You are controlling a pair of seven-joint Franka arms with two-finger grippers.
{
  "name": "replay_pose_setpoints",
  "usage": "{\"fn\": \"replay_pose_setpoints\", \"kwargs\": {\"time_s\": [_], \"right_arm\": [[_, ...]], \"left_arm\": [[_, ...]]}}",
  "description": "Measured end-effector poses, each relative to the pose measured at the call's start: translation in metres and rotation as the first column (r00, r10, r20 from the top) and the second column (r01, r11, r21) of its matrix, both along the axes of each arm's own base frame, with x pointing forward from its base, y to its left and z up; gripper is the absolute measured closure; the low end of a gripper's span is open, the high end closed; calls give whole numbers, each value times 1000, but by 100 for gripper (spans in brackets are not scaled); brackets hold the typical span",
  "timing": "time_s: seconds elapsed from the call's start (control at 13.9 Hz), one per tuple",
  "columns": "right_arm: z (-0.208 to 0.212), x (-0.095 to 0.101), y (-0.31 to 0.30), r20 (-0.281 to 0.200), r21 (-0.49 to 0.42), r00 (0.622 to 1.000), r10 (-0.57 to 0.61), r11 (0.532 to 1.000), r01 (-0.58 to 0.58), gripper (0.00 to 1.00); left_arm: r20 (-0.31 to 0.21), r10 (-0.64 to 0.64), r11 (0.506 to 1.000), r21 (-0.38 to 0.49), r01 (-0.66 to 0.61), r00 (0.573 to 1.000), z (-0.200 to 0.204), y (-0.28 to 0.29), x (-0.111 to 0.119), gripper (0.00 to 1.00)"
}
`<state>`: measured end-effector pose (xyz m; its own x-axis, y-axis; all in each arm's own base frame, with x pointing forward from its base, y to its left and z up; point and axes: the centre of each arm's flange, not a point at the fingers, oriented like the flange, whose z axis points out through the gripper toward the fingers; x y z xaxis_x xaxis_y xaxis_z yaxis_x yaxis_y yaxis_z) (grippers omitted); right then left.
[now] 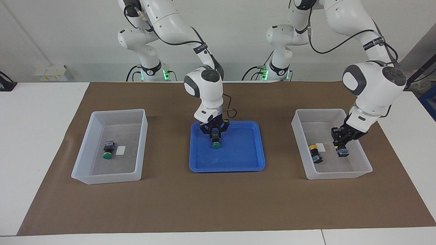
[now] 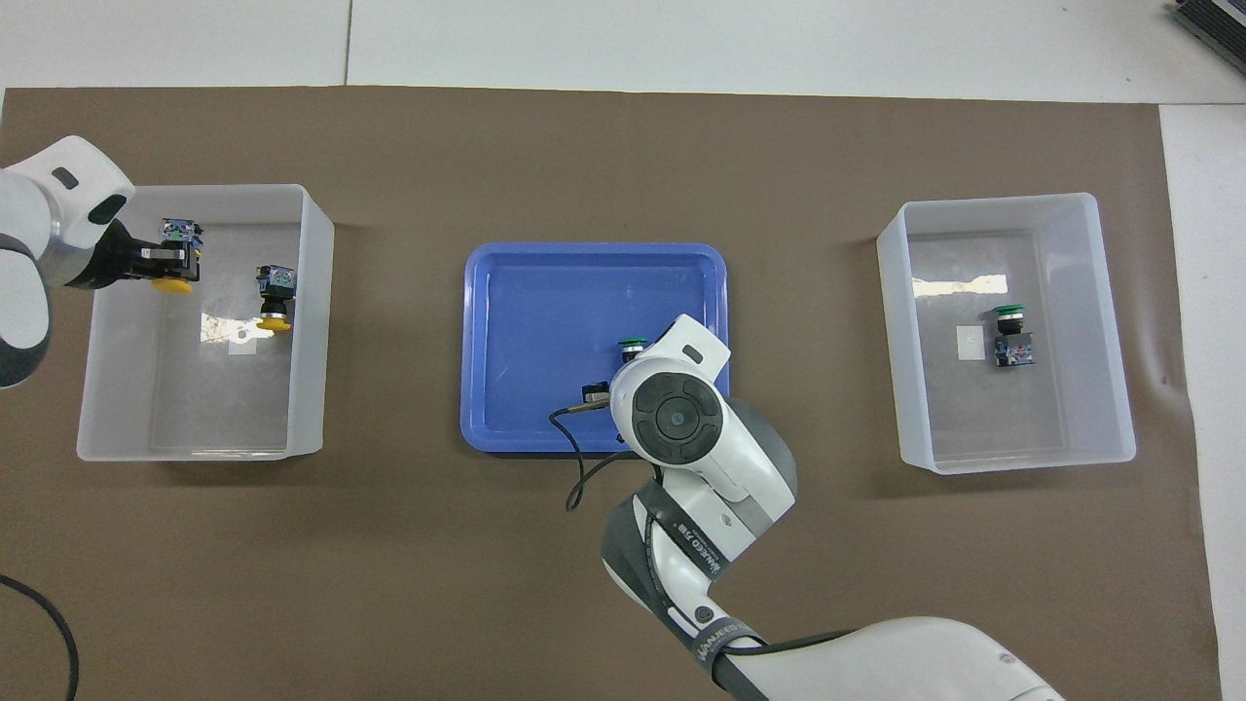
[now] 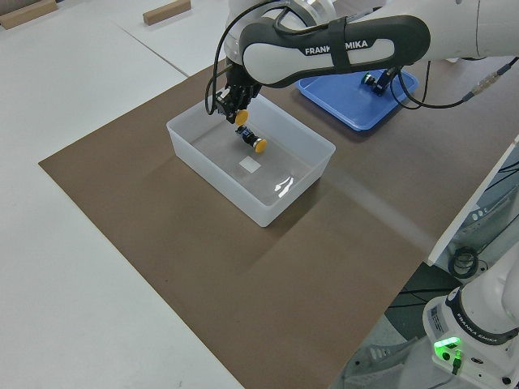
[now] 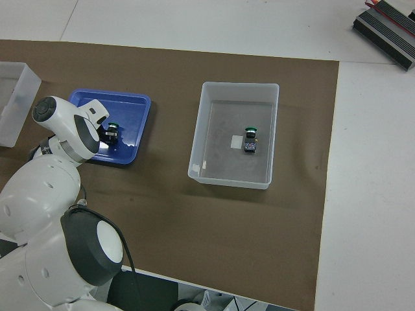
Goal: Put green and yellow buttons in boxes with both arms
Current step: 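Release the yellow button in its bin while the right gripper carries the green button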
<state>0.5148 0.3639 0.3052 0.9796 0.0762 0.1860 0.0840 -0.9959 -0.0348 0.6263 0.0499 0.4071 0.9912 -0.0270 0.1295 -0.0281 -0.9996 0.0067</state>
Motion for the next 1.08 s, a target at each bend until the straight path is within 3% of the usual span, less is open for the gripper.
{"fn": "replay_pose_setpoints", "kwargs": {"time_s": [0.36,0.58,0.79,1.08], "right_arm": [[82,24,-61,18,-4,993,-116,993,116,60],[124,30,-113,3,-26,979,-204,979,204,60],[145,34,-178,-14,-64,972,-234,970,233,60],[142,28,-270,-47,-113,987,-155,982,149,60]], "left_arm": [[21,11,1000,18,-12,1000,-57,30,-26,67],[16,20,1000,20,-20,1000,-75,34,-33,67],[19,16,1000,20,-16,1000,-75,32,-32,41],[-9,-3,1000,7,3,1000,-37,25,-15,35]]}}
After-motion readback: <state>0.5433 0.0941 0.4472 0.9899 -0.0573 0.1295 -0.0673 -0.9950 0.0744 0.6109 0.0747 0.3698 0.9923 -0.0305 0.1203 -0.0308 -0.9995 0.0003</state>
